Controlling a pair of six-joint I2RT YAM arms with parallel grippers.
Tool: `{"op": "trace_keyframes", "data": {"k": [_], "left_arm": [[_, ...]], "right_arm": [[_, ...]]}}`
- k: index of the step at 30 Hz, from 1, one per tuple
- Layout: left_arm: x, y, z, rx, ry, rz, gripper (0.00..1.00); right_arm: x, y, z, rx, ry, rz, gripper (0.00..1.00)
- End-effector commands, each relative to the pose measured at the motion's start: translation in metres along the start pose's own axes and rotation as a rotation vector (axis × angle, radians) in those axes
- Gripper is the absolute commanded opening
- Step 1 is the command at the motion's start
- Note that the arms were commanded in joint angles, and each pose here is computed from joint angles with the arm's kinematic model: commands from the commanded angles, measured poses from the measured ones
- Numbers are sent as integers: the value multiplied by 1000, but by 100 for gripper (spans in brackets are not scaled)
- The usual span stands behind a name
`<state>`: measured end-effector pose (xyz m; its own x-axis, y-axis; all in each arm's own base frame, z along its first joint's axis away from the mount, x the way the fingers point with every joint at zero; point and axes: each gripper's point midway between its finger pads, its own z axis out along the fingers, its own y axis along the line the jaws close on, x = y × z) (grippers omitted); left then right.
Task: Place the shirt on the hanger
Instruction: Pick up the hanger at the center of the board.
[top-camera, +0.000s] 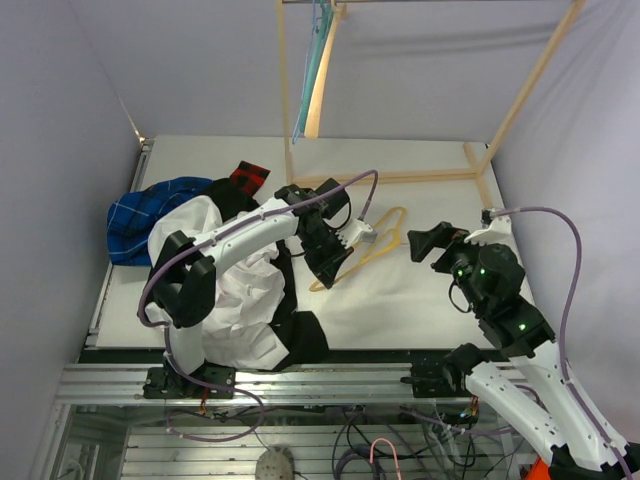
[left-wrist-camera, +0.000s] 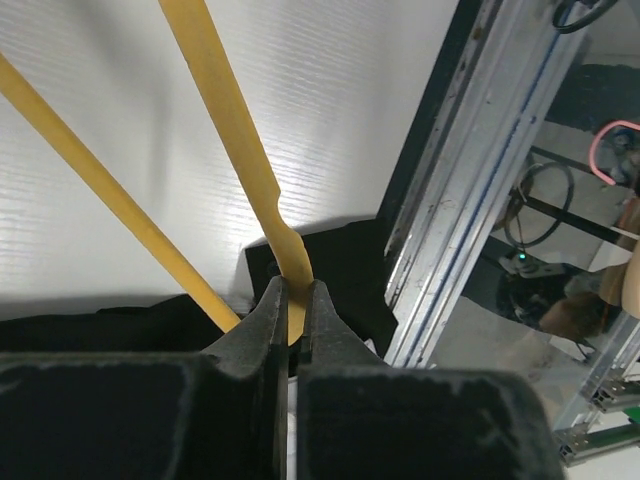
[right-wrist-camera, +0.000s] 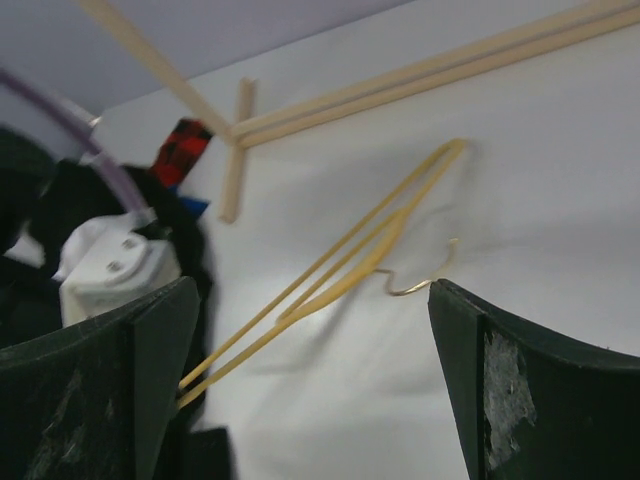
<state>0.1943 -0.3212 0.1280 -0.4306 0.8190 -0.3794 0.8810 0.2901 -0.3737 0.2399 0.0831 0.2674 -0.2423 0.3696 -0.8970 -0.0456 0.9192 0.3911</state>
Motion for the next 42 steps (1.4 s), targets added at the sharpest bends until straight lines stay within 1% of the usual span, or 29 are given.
{"op": "trace_keyframes", "data": {"k": [1,3,5,6,10,11,13,15,17,19,23,27,31,36,42], "left_arm": [[1,-10,1,105,-9,-18,7],[1,-8,0,100,-8,-24,7],[1,-6,0,94,-12,-30,7],[1,-5,0,93,-12,-33,7],[1,-1,5,89,-18,-51,7],[0,-1,6,90,-19,-56,7],[-3,-1,8,97,-26,-68,7],[-7,-1,9,101,-38,-75,7],[-13,-1,10,111,-47,-81,7],[-19,-2,10,121,-54,-82,7],[-24,0,11,119,-61,-84,7],[-26,-3,15,134,-56,-87,7],[-29,-10,18,158,-53,-85,7],[-32,-17,20,167,-54,-77,7],[-33,-23,21,180,-57,-72,7]], "right_arm": [[35,42,7,-228,122,90,100],[59,43,14,-200,208,200,100],[68,38,17,-147,235,290,100],[66,34,17,-113,215,342,100],[34,9,2,-12,36,484,100],[29,5,0,11,17,485,100],[29,-2,1,69,34,470,100],[41,-2,8,118,106,447,100],[60,1,16,130,176,451,100],[74,7,23,109,204,503,100],[94,4,36,137,212,562,100],[104,1,49,212,205,523,100],[110,10,65,221,190,486,100],[119,6,77,265,174,497,100],[127,6,84,262,170,519,88]]}}
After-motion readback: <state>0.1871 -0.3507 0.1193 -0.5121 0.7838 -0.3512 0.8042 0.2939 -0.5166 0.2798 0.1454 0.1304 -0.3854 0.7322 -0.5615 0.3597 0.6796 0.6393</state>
